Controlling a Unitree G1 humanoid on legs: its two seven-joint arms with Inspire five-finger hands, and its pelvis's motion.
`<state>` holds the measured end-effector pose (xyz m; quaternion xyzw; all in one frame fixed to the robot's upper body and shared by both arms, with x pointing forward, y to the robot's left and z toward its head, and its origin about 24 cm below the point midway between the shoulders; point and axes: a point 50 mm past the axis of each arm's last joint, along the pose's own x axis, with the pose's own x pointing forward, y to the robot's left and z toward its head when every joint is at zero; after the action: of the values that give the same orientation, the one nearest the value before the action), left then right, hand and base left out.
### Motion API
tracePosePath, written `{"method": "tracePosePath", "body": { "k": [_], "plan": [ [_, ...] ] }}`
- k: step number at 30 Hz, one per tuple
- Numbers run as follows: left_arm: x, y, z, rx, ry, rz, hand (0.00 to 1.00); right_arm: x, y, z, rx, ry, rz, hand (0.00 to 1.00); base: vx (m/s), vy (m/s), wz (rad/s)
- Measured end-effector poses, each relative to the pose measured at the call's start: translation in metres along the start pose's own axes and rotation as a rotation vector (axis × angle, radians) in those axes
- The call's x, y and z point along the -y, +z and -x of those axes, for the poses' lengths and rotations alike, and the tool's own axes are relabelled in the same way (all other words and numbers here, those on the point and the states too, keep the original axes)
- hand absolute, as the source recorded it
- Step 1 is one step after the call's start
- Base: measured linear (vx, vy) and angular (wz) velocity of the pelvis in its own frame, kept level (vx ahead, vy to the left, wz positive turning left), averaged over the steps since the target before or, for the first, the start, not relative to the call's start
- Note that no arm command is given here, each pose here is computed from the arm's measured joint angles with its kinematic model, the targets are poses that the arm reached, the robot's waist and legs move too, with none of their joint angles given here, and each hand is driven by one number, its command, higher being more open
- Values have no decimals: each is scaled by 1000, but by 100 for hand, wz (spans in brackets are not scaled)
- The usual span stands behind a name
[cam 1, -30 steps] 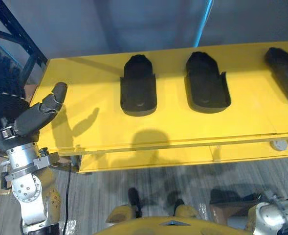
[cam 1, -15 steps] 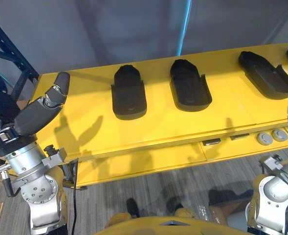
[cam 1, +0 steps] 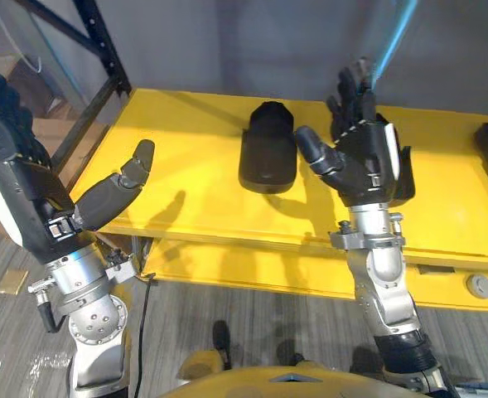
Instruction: Walk over and take three plastic housings, then place them on the shelf
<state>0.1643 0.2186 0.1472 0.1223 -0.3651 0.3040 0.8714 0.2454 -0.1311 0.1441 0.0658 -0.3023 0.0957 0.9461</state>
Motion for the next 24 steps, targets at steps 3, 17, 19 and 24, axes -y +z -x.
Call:
{"method": "tracePosePath", "body": {
  "k": [3,17,19,24],
  "plan": [
    [-2,0,7,19,52,-92,100,-9,-8,2,-47,18,-21,100,-9,16,17],
    [-3,-54,99,-385,-133,-331,100,-16,-37,15,-186,-176,-95,100,-35,23,6],
    [-5,-59,106,-432,-109,-360,100,-15,-42,19,-212,-192,-90,100,60,-3,2],
    [-21,-66,115,-466,44,-441,100,-13,-52,29,-270,-228,-76,100,81,-19,5]
  ]
}}
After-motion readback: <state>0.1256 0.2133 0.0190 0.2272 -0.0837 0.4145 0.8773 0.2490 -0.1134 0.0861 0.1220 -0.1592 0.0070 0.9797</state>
